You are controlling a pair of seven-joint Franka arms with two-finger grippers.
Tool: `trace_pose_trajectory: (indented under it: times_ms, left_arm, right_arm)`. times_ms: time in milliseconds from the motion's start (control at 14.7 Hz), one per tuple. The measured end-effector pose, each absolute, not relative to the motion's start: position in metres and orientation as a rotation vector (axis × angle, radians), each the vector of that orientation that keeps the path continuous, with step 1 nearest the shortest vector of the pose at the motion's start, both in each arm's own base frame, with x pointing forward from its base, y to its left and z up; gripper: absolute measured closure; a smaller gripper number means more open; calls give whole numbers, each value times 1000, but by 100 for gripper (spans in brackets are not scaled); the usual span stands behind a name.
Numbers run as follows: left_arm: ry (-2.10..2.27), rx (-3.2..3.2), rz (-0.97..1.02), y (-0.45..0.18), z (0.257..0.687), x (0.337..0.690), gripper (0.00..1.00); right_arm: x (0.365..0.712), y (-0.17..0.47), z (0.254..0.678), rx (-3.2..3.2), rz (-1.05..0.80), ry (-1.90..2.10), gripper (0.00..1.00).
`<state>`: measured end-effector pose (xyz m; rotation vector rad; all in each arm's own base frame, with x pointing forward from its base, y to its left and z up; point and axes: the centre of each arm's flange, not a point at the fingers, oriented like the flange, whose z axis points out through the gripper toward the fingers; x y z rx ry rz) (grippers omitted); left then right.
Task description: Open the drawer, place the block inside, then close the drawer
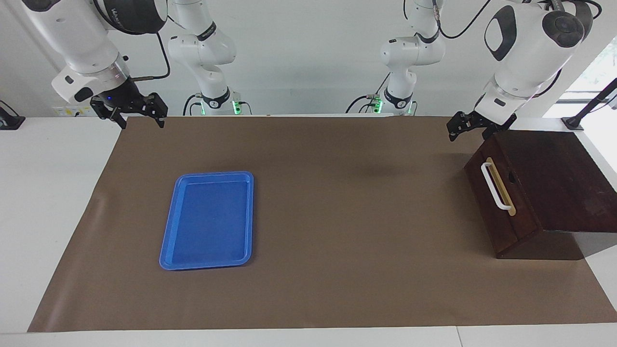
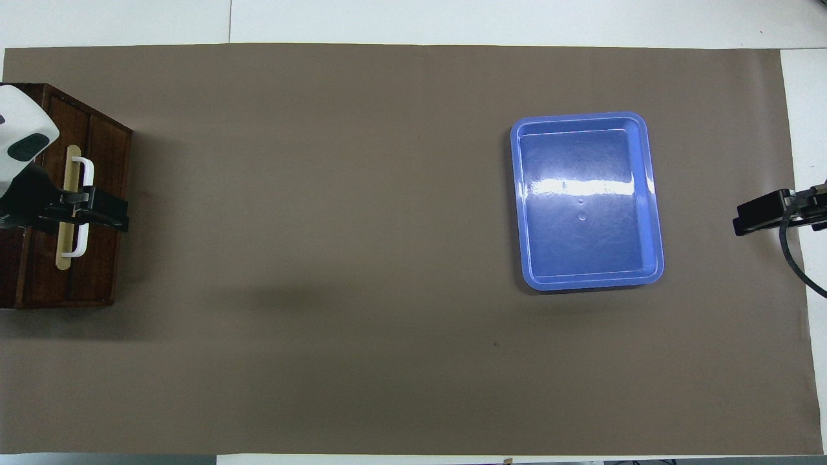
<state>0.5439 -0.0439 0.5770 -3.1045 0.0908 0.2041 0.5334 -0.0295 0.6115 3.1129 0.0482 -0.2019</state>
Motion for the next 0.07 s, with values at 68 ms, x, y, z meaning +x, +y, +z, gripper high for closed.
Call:
trace_pose_trajectory:
  times_ms: [68]
  left_arm:
    - [93, -3105, 201, -42, 578, 544, 0]
  right_arm:
    - [533, -29, 612, 3113, -202, 48, 0]
